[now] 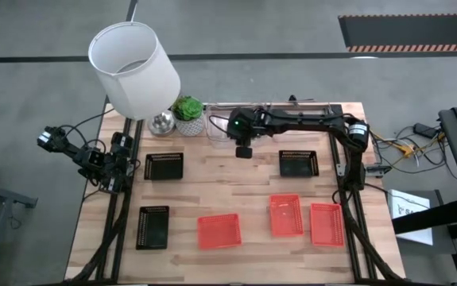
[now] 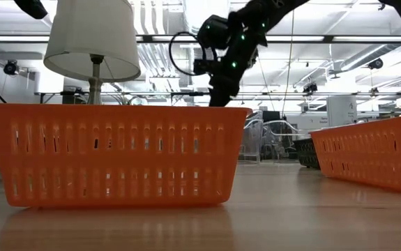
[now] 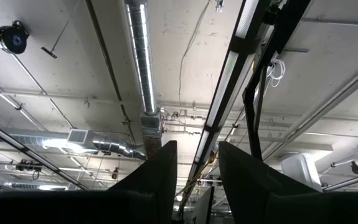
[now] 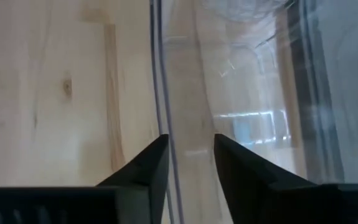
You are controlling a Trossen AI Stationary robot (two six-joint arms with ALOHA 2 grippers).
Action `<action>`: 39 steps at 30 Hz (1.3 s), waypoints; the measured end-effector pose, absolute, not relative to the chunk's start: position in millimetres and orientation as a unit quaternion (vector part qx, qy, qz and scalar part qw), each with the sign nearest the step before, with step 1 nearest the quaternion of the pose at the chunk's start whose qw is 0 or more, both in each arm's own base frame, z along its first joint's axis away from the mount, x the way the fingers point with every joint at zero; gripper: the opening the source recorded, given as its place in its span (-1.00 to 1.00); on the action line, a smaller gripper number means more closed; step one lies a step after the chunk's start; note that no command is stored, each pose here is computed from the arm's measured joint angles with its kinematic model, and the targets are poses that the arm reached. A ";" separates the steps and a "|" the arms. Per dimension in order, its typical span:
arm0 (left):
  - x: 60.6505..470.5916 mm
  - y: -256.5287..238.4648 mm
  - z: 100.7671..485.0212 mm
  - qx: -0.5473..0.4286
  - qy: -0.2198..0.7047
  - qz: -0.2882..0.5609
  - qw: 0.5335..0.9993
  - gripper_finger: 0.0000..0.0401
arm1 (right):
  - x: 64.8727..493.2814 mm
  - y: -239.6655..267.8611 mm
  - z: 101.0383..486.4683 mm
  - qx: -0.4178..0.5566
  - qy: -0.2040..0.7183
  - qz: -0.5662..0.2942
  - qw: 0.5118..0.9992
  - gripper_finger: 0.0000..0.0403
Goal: Stack baskets by color
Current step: Stack the bottom transparent bin on the top left transparent bin, then stack the top right black bin on the top left black bin
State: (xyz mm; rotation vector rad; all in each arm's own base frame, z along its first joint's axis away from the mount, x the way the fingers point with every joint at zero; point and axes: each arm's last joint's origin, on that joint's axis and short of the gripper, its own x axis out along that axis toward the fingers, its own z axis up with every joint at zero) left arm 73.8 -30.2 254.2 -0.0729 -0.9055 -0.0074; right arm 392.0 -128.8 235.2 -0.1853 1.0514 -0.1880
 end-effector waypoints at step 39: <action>190.1 -75.0 282.1 -0.083 -0.142 0.168 0.972 -0.49 | 224.8 21.3 244.5 -0.095 0.187 -0.075 0.975 -0.59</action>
